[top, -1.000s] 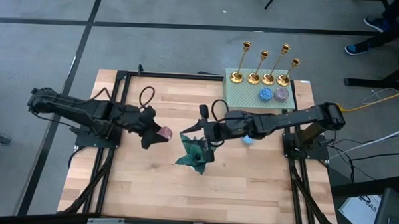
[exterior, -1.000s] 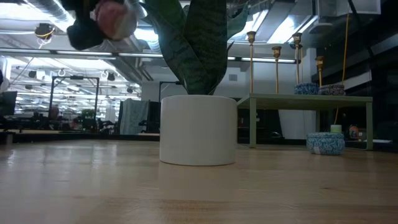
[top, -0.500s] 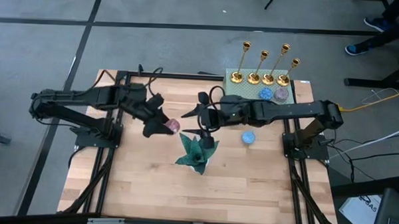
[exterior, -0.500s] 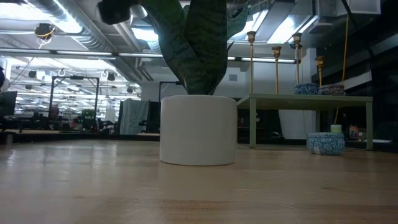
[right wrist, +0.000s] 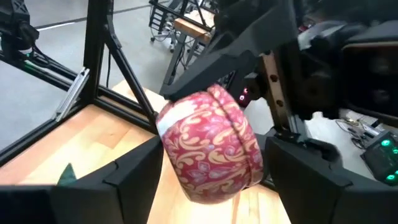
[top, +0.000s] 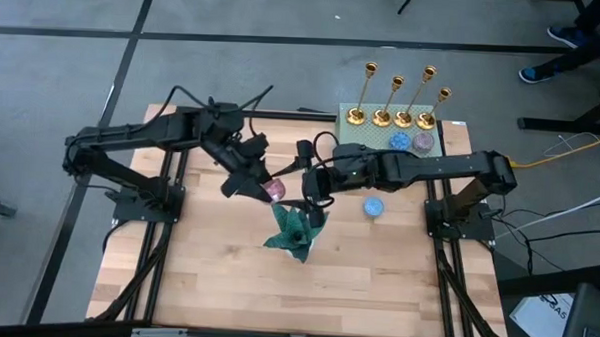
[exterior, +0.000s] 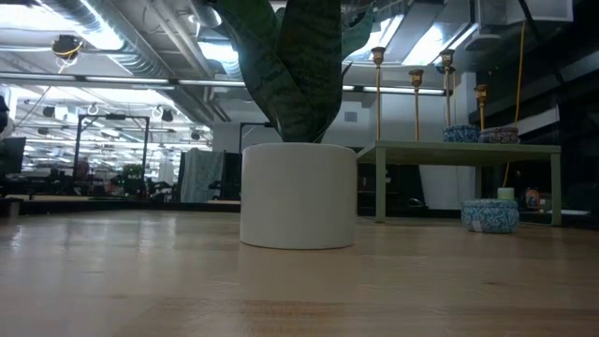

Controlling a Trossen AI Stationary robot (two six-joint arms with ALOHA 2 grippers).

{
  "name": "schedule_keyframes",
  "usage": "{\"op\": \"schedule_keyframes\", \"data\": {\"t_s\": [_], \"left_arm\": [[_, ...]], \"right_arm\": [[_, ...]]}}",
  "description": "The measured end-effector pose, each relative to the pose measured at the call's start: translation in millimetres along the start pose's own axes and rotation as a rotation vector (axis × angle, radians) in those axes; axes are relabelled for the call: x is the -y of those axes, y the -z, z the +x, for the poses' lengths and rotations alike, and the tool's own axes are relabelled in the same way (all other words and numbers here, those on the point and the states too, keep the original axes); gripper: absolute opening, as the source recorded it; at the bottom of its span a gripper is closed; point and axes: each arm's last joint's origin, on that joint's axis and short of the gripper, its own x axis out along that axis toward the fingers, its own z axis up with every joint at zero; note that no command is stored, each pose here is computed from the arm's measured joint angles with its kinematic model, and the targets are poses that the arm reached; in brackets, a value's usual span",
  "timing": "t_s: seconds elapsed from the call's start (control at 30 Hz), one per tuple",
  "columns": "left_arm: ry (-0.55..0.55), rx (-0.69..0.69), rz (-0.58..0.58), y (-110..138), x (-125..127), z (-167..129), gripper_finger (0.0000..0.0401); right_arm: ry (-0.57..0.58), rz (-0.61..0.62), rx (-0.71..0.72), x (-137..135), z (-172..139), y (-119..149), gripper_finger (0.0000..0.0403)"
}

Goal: Stock candles and holders on shelf
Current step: Align the pink scented candle with the other scented candle on the shelf

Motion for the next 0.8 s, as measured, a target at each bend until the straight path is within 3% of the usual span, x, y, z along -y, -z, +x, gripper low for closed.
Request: {"op": "schedule_keyframes", "data": {"t_s": [0.17, 0.43, 0.7, 0.8], "left_arm": [[0.033, -0.026, -0.002, -8, 1, 6, 0.0287], [0.075, -0.052, -0.030, -9, 0, 5, 0.0287], [0.074, -0.052, -0.059, -9, -1, 4, 0.0287], [0.070, -0.043, -0.056, -10, -1, 4, 0.0312]], "right_arm": [[-0.009, 0.004, 0.000, -3, 0, -1, 0.0268], [-0.012, -0.014, 0.009, -9, -2, -5, 0.0201], [-0.014, -0.003, 0.009, -10, -2, -6, 0.0195], [-0.009, 0.005, 0.004, -11, -5, -8, 0.0192]]}}
